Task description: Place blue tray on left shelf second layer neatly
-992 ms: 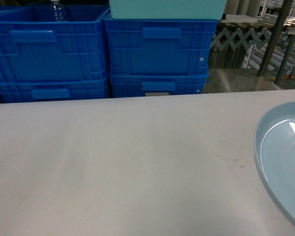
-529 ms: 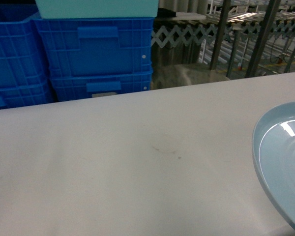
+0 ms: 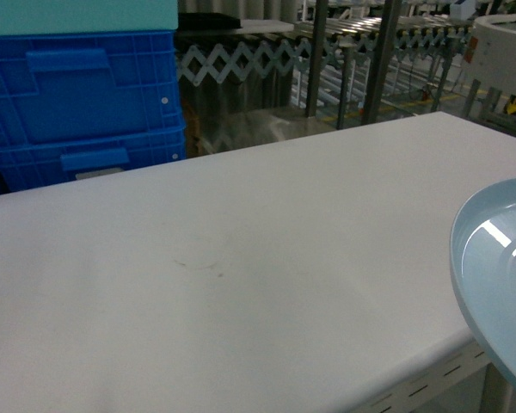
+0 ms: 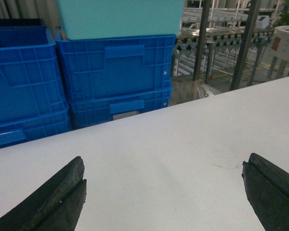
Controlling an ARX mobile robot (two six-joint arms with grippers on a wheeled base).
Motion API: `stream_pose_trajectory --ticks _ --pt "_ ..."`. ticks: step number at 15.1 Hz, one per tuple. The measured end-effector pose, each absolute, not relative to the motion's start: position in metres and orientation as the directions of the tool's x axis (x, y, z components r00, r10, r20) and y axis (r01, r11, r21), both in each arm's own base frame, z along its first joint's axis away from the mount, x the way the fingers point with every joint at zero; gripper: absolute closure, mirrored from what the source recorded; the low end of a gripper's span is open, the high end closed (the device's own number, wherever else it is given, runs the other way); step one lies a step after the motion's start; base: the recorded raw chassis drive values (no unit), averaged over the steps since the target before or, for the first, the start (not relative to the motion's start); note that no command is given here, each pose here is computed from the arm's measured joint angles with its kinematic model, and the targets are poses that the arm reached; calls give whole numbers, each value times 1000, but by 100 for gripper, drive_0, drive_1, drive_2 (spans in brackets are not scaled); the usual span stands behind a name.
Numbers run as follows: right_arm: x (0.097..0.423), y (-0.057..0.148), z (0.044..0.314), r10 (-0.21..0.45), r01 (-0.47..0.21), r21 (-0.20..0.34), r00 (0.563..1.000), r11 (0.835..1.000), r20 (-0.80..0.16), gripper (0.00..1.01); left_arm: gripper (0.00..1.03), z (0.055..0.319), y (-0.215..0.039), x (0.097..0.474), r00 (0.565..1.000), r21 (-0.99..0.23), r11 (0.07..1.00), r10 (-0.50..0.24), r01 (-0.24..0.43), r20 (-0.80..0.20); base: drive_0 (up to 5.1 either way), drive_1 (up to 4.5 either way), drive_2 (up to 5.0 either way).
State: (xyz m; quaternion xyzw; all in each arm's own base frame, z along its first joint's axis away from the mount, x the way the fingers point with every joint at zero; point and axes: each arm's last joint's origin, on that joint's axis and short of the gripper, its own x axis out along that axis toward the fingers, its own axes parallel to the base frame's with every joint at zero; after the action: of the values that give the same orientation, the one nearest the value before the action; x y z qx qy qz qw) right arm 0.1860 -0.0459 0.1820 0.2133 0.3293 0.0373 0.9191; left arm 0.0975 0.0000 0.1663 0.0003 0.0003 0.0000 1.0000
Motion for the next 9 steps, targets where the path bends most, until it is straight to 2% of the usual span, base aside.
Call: stream_pose_trajectory --ticks 8,9 --pt "186 -46 182 210 72 417 780 906 -590 99 5 166 0 97 1000 1 1000 0 0 0 -162 -162 -162" --pt "186 -46 182 210 72 417 780 906 -590 99 5 166 0 97 1000 1 1000 0 0 1 193 -330 -330"
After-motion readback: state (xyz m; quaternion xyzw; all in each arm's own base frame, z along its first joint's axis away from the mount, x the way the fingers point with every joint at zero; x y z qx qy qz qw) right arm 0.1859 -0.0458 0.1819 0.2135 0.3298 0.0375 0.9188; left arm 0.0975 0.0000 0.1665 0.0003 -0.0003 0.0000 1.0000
